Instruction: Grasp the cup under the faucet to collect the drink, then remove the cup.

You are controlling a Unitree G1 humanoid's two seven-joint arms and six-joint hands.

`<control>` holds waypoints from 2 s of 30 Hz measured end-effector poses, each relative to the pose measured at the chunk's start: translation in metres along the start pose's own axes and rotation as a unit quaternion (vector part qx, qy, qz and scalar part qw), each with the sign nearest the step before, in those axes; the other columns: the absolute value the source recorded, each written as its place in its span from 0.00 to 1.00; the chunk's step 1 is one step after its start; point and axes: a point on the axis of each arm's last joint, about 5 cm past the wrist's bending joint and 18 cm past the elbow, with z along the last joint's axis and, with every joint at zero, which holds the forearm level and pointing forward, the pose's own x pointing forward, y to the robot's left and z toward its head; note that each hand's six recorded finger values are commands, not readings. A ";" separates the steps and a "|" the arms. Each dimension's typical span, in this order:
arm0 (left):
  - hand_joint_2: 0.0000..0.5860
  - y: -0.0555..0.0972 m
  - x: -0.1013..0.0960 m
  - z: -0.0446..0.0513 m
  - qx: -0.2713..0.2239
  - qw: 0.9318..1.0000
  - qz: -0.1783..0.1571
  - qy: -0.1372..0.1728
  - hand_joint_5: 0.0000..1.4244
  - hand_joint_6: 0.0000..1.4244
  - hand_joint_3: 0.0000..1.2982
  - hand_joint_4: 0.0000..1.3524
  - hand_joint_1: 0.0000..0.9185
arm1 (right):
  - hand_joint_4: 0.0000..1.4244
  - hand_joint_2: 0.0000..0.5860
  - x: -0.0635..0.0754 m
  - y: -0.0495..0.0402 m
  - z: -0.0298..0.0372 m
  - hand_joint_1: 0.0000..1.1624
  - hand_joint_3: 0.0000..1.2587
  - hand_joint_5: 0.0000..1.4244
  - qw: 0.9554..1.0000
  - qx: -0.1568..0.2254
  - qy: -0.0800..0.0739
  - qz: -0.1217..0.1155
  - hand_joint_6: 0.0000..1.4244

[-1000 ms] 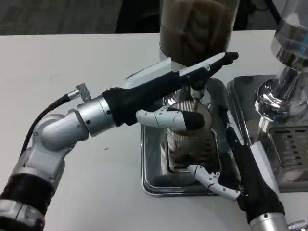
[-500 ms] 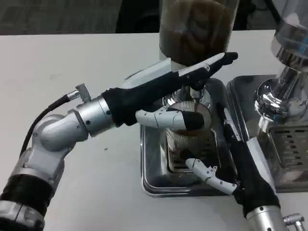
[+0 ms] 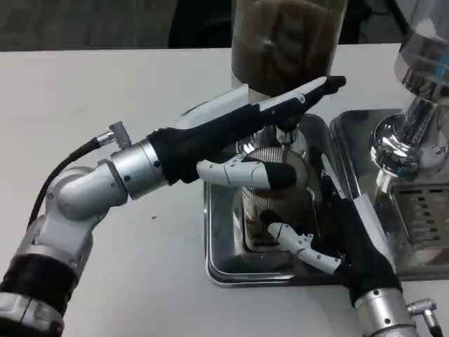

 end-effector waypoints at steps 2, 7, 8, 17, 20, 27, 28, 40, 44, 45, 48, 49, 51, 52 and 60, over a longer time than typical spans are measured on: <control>0.08 0.000 0.000 0.0000 0.000 1.000 0.000 0.000 0.00 0.00 0.00 0.00 0.00 | 0.00 0.39 0.001 -0.0002 0.0002 0.54 0.00 0.00 1.000 0.001 -0.001 0.001 0.00; 0.07 0.000 -0.001 0.0000 0.001 1.000 0.000 0.001 0.00 0.00 0.00 0.00 0.00 | 0.00 0.39 0.003 -0.0001 -0.0011 0.53 0.00 0.00 1.000 0.004 0.003 0.004 0.00; 0.07 0.000 -0.001 0.0000 0.001 1.000 0.000 0.001 0.00 0.00 0.00 0.00 0.00 | 0.00 0.39 0.004 0.0000 -0.0016 0.53 0.00 0.00 1.000 0.005 0.004 0.007 0.00; 0.07 0.000 -0.001 0.0000 0.000 1.000 0.002 0.000 0.00 0.00 0.00 0.00 0.00 | 0.00 0.40 0.004 -0.0010 -0.0024 0.53 0.00 0.00 1.000 0.009 0.007 0.005 0.00; 0.07 0.000 -0.002 -0.0001 -0.004 1.000 0.006 -0.001 0.00 0.00 0.00 0.00 0.00 | 0.00 0.40 0.004 -0.0007 -0.0031 0.53 0.00 0.00 1.000 0.011 0.010 0.005 0.00; 0.07 0.001 -0.003 -0.0008 -0.022 1.000 0.011 -0.004 0.00 0.00 0.00 0.00 0.00 | 0.00 0.41 0.004 -0.0011 -0.0038 0.53 0.00 0.00 1.000 0.012 0.011 0.003 0.00; 0.07 0.001 -0.003 -0.0010 -0.024 1.000 0.011 -0.004 0.00 0.00 0.00 0.00 0.00 | 0.00 0.41 0.004 -0.0011 -0.0038 0.52 0.00 0.00 1.000 0.012 0.011 0.003 0.00; 0.08 0.004 -0.005 -0.0039 -0.069 0.997 0.019 -0.011 0.00 0.00 0.00 0.00 0.00 | 0.00 0.42 0.005 -0.0002 -0.0032 0.52 0.00 0.00 1.000 0.016 0.011 0.000 0.00; 0.08 0.004 -0.006 -0.0048 -0.083 0.996 0.022 -0.015 0.00 0.00 0.00 0.00 0.00 | 0.00 0.42 0.005 -0.0001 -0.0032 0.52 0.00 0.00 1.000 0.017 0.011 0.000 0.00; 0.08 0.003 -0.006 -0.0051 -0.086 0.996 0.025 -0.015 0.00 0.00 0.00 0.00 0.00 | 0.00 0.42 0.005 -0.0001 -0.0032 0.52 0.00 0.00 1.000 0.017 0.011 0.000 0.00; 0.08 0.004 -0.007 -0.0047 -0.090 0.995 0.026 -0.017 0.00 0.00 0.00 0.00 0.00 | 0.00 0.42 0.005 -0.0001 -0.0032 0.52 0.00 0.00 1.000 0.016 0.011 0.000 0.00; 0.08 0.004 -0.007 -0.0046 -0.091 0.995 0.027 -0.017 0.00 0.00 0.00 0.00 0.00 | 0.00 0.42 0.005 -0.0001 -0.0032 0.52 0.00 0.00 1.000 0.016 0.011 0.000 0.00; 0.08 0.006 -0.008 -0.0044 -0.104 0.994 0.034 -0.023 0.00 0.00 0.00 0.00 0.00 | 0.00 0.42 0.005 -0.0002 -0.0032 0.52 0.00 0.00 1.000 0.016 0.011 0.000 0.00; 0.08 0.006 -0.008 -0.0040 -0.106 0.993 0.036 -0.026 0.00 0.00 0.00 0.00 0.00 | 0.00 0.42 0.005 -0.0002 -0.0032 0.52 0.00 0.00 1.000 0.016 0.011 0.000 0.00; 0.08 0.012 -0.008 0.0002 -0.134 0.989 0.046 -0.044 0.00 0.00 0.00 0.00 0.00 | 0.00 0.42 0.005 -0.0003 -0.0033 0.52 0.00 0.00 1.000 0.016 0.011 0.000 0.00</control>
